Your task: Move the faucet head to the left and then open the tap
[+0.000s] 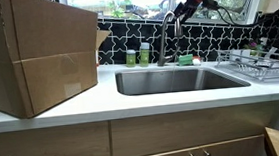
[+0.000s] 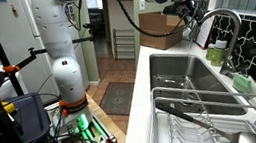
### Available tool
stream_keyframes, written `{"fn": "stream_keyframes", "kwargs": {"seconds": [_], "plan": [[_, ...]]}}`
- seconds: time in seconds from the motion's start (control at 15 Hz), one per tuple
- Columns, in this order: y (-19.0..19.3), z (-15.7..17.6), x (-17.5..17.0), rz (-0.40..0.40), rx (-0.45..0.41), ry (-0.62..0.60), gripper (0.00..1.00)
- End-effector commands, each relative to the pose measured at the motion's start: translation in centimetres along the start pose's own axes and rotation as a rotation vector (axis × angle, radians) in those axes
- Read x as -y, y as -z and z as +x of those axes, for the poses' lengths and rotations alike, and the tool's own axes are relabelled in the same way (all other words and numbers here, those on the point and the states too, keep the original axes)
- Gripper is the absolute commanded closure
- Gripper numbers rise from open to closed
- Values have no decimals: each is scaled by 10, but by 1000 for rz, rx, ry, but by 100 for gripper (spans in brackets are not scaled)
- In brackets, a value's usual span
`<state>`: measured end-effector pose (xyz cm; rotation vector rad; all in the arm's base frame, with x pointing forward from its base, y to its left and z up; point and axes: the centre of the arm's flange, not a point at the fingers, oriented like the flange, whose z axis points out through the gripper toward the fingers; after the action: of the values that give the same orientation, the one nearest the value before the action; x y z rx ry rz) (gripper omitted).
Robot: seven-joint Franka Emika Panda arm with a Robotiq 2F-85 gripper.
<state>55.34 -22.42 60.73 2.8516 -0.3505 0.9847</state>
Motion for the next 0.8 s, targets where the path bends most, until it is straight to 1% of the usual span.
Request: {"fn": "stream_keyframes", "kwargs": {"seconds": [0.0,0.13,0.2,0.33,0.4,0.47,0.6,0.67,0.73], "plan": [[44,-24,-2,-22,51,9,0],[77,-36,-8,-35,80,26,0],[94,-44,-15,-55,100,37,0],[123,-57,-35,-137,122,69,0],[135,-64,-51,-148,120,84,0],[145,-68,-67,-155,126,53,0],[163,-78,-95,-205,84,-16,0],[152,-54,-77,-170,90,16,0],[161,-60,-89,-183,83,-4,0]]}}
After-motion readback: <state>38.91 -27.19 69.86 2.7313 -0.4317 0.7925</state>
